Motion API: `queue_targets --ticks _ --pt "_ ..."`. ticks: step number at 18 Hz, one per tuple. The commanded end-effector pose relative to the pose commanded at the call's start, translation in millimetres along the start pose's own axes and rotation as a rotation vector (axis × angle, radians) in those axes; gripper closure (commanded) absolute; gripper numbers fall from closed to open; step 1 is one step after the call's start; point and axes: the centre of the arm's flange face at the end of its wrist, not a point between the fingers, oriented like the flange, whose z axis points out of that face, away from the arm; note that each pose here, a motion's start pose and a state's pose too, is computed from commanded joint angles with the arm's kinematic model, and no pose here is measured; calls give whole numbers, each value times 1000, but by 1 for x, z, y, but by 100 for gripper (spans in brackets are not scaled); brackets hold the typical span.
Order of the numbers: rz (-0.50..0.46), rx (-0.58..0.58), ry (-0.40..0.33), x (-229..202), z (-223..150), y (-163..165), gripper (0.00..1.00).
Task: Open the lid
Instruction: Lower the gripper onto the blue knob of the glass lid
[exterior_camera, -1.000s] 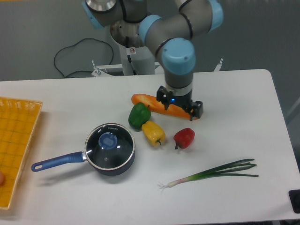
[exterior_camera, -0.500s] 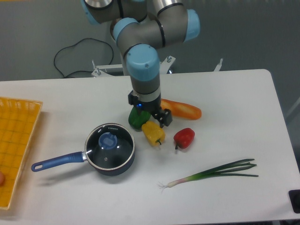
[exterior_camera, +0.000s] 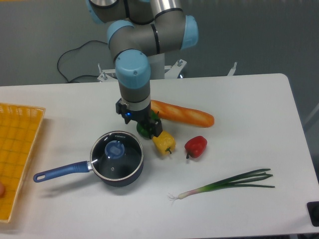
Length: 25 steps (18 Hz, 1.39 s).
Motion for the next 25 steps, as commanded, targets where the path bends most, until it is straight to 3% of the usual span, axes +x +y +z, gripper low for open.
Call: queue_targets --ticks 9,25 --pt "-77 7 11 8 3 -10 0" --pt "-86 10 5 15 9 -45 0"
